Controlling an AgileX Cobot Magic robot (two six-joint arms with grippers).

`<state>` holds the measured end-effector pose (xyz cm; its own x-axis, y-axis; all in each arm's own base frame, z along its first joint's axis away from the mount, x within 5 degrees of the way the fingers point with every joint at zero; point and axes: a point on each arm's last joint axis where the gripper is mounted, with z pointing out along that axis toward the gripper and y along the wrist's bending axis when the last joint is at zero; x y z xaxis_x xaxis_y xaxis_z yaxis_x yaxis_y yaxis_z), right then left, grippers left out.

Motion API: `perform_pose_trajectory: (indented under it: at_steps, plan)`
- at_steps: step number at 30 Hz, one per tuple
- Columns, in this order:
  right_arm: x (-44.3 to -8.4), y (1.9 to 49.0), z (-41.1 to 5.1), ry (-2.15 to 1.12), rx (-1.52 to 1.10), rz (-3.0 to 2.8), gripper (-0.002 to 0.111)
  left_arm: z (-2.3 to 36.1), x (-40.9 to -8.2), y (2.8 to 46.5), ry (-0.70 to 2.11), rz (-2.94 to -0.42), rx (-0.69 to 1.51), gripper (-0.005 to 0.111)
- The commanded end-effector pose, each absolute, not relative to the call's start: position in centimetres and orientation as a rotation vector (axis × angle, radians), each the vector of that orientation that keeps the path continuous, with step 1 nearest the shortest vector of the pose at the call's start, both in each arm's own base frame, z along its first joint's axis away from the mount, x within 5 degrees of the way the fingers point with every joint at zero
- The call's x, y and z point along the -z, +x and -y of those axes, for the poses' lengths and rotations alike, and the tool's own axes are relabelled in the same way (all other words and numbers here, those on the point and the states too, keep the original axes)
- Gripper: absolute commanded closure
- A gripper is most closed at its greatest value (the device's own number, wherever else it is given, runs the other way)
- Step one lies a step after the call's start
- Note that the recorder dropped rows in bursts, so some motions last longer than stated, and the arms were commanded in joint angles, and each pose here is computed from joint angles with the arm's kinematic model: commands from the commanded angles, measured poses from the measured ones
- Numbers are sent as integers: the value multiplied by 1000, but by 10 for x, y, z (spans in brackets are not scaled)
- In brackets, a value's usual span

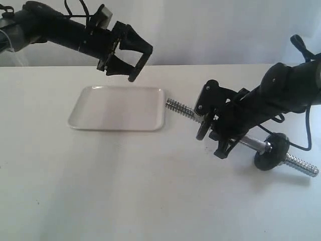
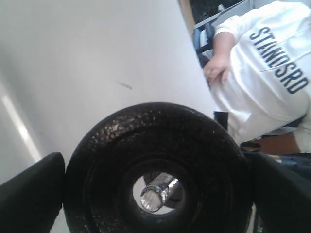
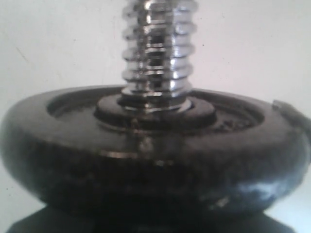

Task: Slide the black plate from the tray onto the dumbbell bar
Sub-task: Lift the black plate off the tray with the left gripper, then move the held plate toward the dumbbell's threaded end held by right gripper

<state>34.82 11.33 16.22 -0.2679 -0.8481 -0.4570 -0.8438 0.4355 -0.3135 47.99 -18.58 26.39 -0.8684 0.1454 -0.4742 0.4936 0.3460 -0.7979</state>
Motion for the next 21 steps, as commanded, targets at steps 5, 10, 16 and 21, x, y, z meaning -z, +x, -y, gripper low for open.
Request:
perform_pose_trajectory:
  at_steps: [5, 10, 16, 21]
  plan:
    - [-192, 360, -128, -1316, 85, -1993, 108, 185, -261, 473, 572, -2014, 1898, 107]
    - [-195, 364, -127, -1276, 132, -1965, 108, 173, -236, 473, 500, -2078, 1908, 107]
    - [-196, 365, -126, -1261, 145, -1958, 108, 172, -231, 467, 468, -2053, 1946, 107]
    - [-197, 366, -126, -1243, 146, -1962, 108, 175, -236, 455, 535, -2057, 1906, 107]
